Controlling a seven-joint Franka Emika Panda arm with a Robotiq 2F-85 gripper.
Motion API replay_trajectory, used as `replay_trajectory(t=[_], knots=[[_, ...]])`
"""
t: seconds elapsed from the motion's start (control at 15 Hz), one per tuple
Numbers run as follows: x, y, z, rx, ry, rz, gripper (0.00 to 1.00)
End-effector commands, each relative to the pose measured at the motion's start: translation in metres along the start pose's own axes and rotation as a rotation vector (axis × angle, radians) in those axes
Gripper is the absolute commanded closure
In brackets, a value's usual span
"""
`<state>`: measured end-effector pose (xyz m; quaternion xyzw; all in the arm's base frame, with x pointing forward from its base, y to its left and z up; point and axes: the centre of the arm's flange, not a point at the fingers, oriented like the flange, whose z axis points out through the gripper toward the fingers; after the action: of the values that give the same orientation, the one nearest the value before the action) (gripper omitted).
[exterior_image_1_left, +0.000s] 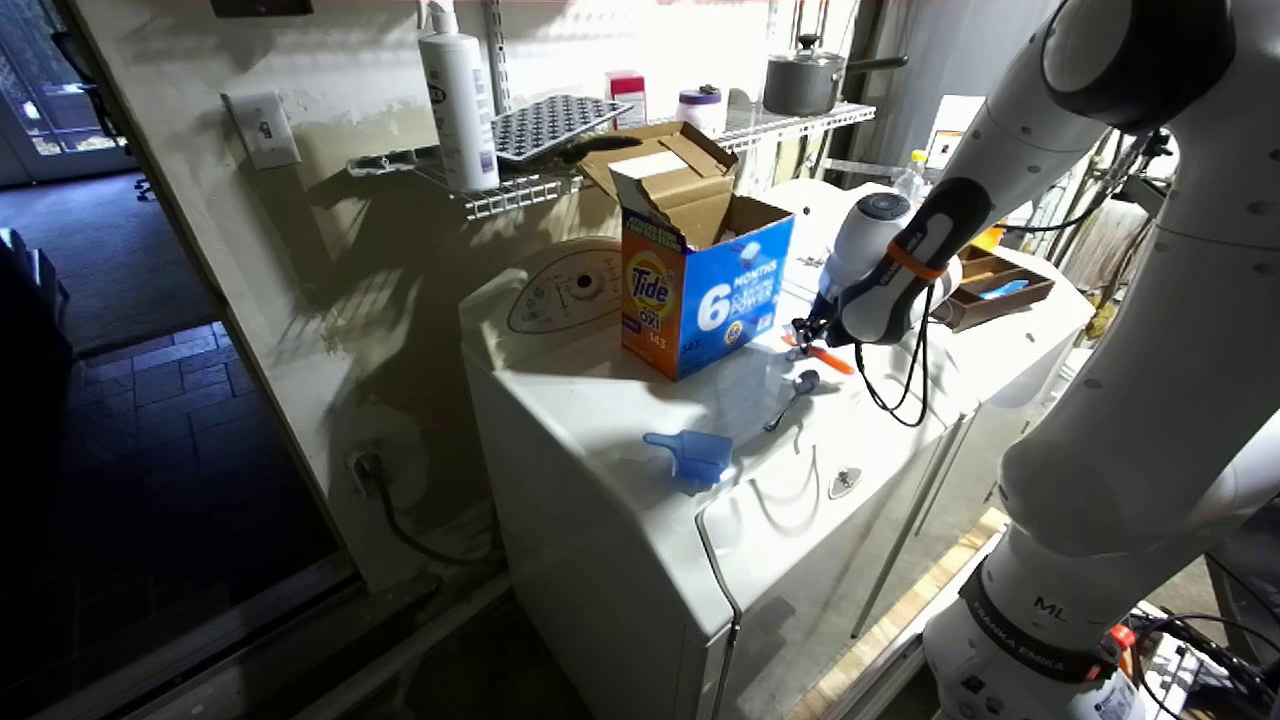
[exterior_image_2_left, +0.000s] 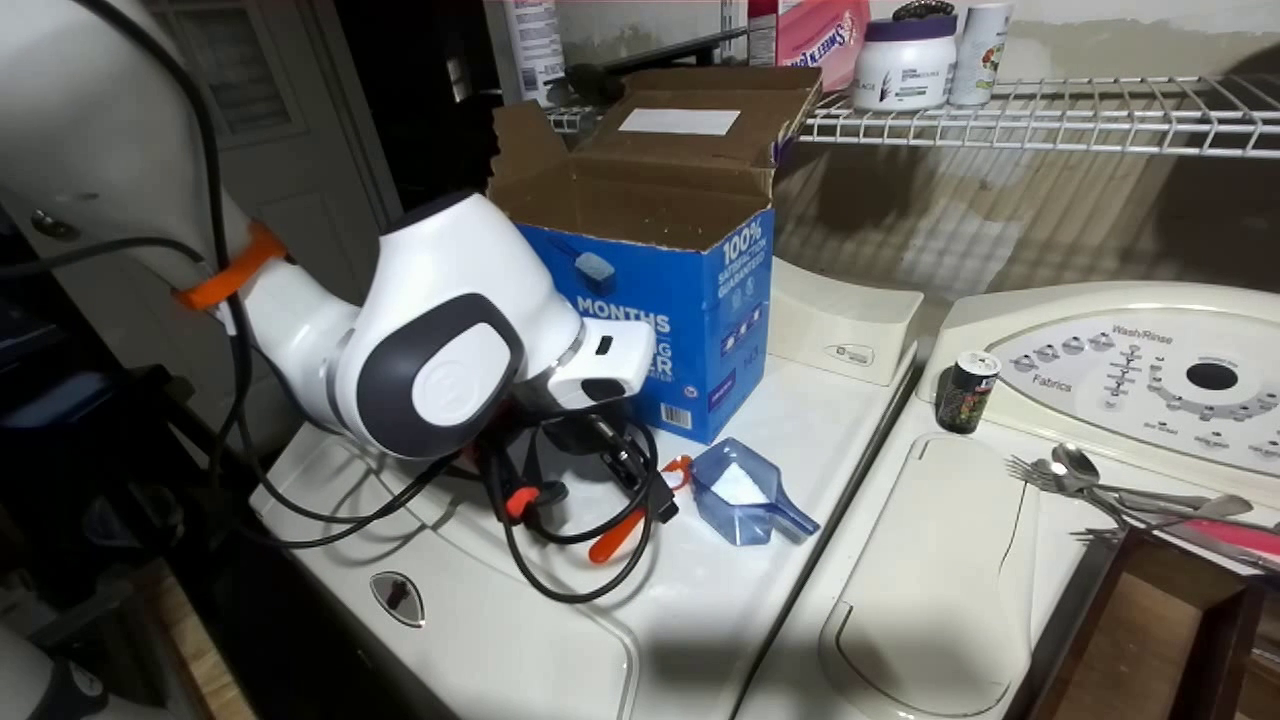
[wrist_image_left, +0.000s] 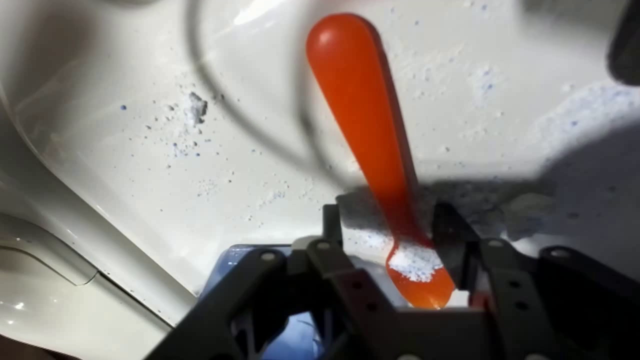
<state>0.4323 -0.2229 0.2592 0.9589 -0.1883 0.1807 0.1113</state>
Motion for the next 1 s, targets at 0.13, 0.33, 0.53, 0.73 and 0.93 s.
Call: replay_trajectory(t=[0.13,0.33,0.53,0.73,0.93], knots=[[0.014,0.002,0.007,0.006,-0.019,-0.008,0.93],[0.016,0.0,0.008,0.01,-0.021,-0.01,0.99],[0.018,-0.001,0.004,0.01,-0.024,-0.018,0.96],[0.021,-0.004,-0.005,-0.006,-0.034,-0.045,0.96],[0.024,-0.007,-0.018,-0.029,-0.051,-0.075,0.96]])
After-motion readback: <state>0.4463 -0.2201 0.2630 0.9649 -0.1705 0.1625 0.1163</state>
